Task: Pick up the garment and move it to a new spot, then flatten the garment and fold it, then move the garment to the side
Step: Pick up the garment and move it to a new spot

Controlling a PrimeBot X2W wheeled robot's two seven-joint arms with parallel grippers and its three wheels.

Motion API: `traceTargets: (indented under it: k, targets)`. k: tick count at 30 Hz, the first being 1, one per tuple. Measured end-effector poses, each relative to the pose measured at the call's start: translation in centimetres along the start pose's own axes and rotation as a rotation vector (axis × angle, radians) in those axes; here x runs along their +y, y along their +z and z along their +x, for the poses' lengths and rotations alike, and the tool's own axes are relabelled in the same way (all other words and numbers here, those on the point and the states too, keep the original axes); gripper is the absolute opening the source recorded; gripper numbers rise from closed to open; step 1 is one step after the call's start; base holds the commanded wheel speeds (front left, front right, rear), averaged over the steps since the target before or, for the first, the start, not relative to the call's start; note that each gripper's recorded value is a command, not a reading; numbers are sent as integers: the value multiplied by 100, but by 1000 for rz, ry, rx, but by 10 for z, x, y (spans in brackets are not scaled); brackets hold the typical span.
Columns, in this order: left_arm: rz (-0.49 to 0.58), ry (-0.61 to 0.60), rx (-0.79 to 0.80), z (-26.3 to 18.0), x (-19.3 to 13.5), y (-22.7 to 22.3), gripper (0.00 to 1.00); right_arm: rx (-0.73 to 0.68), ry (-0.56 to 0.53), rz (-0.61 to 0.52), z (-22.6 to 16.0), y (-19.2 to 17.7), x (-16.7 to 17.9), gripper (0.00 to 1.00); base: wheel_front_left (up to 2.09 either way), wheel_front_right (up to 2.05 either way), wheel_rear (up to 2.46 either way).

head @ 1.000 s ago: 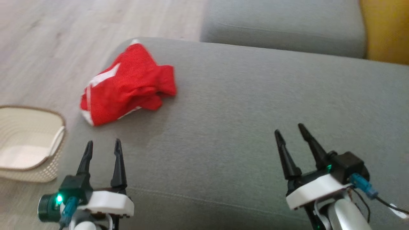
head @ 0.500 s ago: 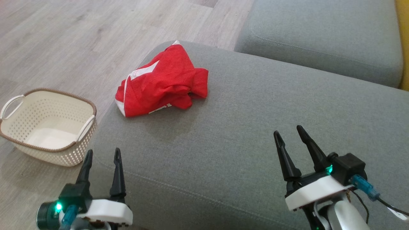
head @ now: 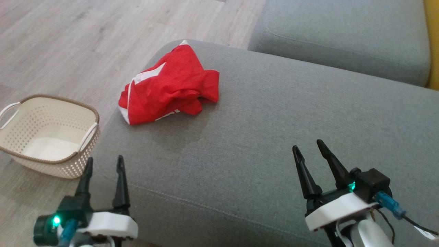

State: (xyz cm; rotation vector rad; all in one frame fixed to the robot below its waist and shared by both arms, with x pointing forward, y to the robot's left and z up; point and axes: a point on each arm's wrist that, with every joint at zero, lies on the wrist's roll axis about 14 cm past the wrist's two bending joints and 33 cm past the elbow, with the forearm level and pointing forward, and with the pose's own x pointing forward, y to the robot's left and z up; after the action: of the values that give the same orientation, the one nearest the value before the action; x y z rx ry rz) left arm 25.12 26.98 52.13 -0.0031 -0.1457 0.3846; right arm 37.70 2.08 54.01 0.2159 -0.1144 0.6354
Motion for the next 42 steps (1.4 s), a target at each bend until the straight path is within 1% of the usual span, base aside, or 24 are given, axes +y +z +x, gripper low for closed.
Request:
traceTargets:
  k: [3, 6, 8, 11, 16, 20, 23, 24, 25, 26, 29, 32, 35, 41, 42]
  targets:
    - [0, 2, 7, 5, 2, -2, 100, 6, -16, 0, -1, -3, -6, 100, 0, 0, 0]
    - [-5, -38, 18, 19, -4, -4, 100, 19, -33, -18, 1, -9, -16, 100, 0, 0, 0]
    - [-20, -75, 14, 37, -11, -2, 100, 17, -37, -29, 6, -10, -21, 100, 0, 0, 0]
    - [-12, -150, 14, 71, -20, -1, 100, -11, -49, -47, 19, -5, -33, 100, 0, 0, 0]
    - [-69, -183, 140, 132, -25, -16, 100, -43, -85, -72, 35, -2, -58, 100, 0, 0, 0]
    - [-33, -221, 246, 179, -32, -28, 100, -32, -121, -85, 38, -10, -79, 100, 0, 0, 0]
    - [21, -256, 320, 208, -42, -41, 100, -23, -152, -88, 38, -16, -95, 100, 0, 0, 0]
    - [24, -262, 347, 216, -46, -47, 100, -21, -160, -92, 39, -18, -99, 100, 0, 0, 0]
    - [16, -280, 417, 227, -56, -62, 100, -17, -174, -93, 39, -21, -107, 100, 0, 0, 0]
    - [16, -280, 417, 227, -56, -62, 100, -17, -174, -93, 39, -21, -107, 100, 0, 0, 0]
    - [62, -326, 519, 242, -72, -90, 100, -1, -200, -102, 37, -28, -120, 100, 0, 0, 0]
    - [116, -334, 584, 252, -73, -107, 100, 3, -223, -107, 34, -30, -130, 100, 0, 0, 0]
    - [139, -333, 652, 258, -74, -126, 100, 14, -244, -110, 32, -35, -139, 100, 0, 0, 0]
    - [133, -313, 753, 261, -76, -155, 100, 41, -271, -119, 25, -44, -150, 100, 0, 0, 0]
    - [130, -311, 765, 261, -76, -158, 42, 43, -274, -119, 24, -45, -151, 100, 0, 0, 0]
